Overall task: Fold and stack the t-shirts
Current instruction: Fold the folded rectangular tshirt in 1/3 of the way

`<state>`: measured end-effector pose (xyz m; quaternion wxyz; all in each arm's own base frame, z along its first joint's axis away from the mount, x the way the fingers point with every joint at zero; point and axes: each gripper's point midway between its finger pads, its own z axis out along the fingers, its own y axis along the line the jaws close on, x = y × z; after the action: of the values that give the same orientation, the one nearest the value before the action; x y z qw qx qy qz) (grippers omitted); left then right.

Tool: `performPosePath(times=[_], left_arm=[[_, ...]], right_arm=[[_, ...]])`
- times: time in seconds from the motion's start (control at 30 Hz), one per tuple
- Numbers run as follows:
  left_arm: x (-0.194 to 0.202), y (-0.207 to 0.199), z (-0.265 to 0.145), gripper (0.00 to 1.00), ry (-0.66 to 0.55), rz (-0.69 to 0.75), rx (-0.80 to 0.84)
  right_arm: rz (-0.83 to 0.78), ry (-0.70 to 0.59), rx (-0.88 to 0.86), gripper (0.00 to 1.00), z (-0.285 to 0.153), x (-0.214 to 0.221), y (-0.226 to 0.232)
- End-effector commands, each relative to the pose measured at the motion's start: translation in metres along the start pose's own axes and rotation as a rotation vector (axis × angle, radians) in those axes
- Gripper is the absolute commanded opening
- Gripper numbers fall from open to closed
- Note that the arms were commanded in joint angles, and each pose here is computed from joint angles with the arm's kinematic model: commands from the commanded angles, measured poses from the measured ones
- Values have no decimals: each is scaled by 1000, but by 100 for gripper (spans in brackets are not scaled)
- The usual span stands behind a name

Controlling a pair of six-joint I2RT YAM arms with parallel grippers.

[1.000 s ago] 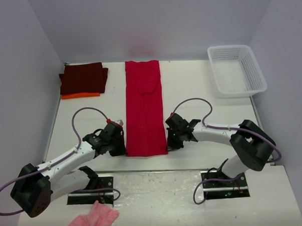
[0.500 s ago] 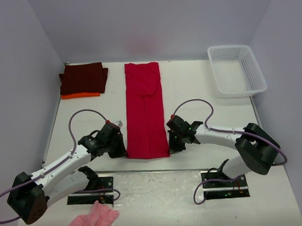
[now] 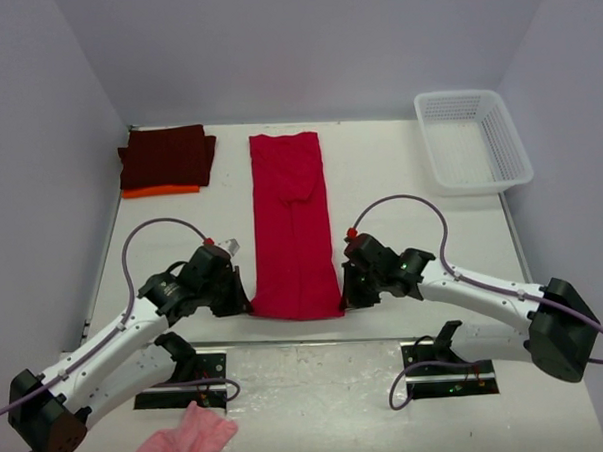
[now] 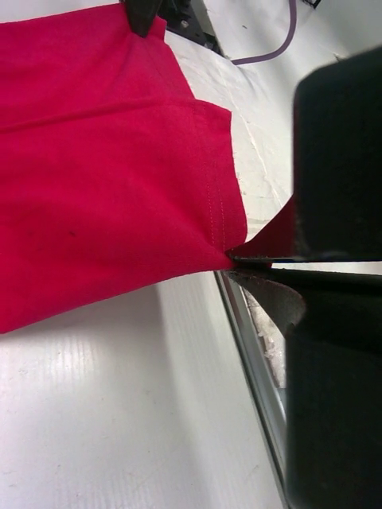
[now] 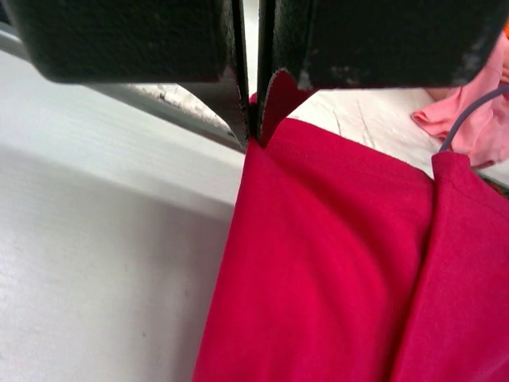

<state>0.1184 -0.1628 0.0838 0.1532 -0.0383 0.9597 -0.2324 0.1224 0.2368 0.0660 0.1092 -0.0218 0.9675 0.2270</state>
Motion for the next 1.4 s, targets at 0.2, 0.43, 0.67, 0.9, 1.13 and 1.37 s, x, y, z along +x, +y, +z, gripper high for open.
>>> performPosePath(times=[0.2, 0.43, 0.67, 0.9, 1.13, 1.37], left_arm=[[6, 4, -18, 0, 14, -16, -24], [-25, -19, -21, 0, -23, 40, -27], [-68, -44, -27, 0, -84, 114, -54], [-125, -52, -15, 0, -134, 141, -116], [-182, -52, -6, 0, -168, 152, -130], [-213, -41, 9, 0, -171, 138, -164]], right_arm=[[-3, 19, 107, 0, -27, 21, -25], [-45, -45, 167, 0, -38, -12, -8], [-67, -84, 199, 0, -36, -63, 8], [-109, -144, 236, 0, -34, -131, 9], [-148, -153, 238, 0, -23, -179, 12], [-169, -145, 217, 0, -8, -214, 18]])
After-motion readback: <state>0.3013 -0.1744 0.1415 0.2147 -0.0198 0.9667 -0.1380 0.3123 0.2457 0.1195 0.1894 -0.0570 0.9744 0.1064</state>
